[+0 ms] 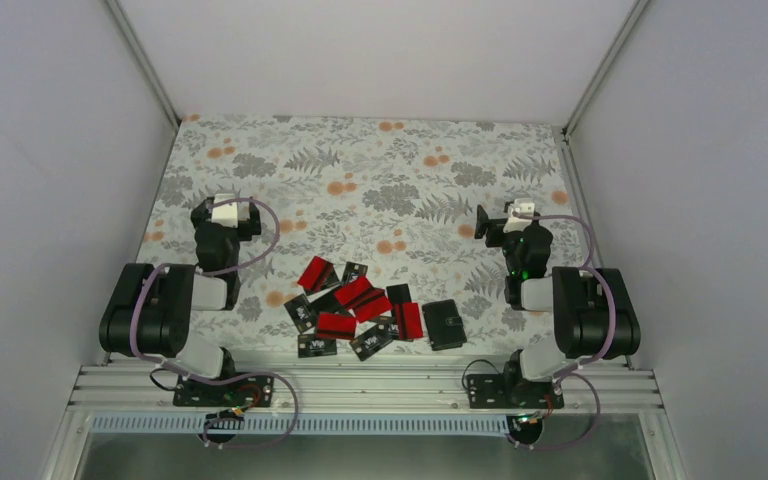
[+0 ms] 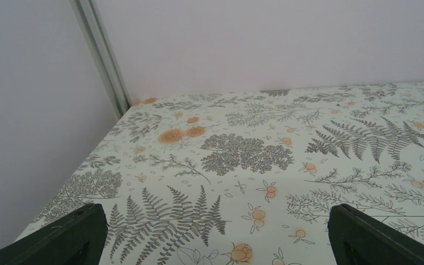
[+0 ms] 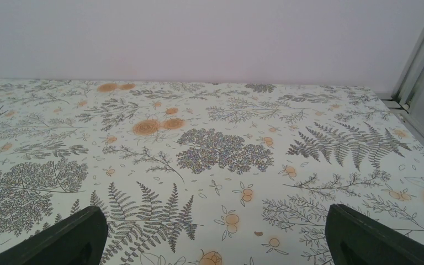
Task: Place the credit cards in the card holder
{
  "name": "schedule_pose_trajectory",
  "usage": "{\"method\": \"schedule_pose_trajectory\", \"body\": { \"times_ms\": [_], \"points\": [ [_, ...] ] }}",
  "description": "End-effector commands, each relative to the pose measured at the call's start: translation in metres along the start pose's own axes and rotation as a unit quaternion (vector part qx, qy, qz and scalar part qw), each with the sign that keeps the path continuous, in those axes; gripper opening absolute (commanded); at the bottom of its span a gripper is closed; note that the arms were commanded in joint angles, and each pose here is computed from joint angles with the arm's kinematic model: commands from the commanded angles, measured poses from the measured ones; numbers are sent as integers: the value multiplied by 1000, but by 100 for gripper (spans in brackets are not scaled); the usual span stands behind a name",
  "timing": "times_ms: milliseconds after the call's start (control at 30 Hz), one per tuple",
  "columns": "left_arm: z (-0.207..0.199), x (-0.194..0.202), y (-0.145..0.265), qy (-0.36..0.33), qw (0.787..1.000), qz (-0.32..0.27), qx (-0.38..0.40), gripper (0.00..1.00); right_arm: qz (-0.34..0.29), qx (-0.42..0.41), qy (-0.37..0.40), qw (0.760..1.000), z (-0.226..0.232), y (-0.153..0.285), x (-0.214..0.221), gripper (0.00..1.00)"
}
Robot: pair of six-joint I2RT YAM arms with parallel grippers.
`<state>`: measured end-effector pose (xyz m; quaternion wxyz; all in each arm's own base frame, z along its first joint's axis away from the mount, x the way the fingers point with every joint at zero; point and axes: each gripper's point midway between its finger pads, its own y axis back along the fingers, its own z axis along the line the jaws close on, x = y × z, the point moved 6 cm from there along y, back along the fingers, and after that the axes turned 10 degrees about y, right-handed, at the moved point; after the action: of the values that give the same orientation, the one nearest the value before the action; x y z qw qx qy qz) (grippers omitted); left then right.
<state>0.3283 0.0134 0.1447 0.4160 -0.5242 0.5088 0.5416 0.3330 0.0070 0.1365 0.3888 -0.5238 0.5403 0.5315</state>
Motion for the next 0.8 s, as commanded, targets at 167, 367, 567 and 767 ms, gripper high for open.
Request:
{"method": "schedule_pose_trajectory", "body": {
  "times_ms": [167, 367, 567, 767],
  "points": [
    [0, -3, 2, 6, 1000, -13, 7, 100, -34, 8, 12, 999, -4, 1, -15, 100],
    [0, -4, 3, 6, 1000, -16, 7, 100, -33, 7, 12, 999, -4, 1, -15, 100],
    [7, -26, -19, 50, 992, 66, -91, 100, 18, 9, 6, 1000, -8, -15, -41, 100],
    [-6, -70, -22, 100, 975, 130, -150, 100, 81, -15, -89, 993, -5, -9, -88, 100]
  ]
}}
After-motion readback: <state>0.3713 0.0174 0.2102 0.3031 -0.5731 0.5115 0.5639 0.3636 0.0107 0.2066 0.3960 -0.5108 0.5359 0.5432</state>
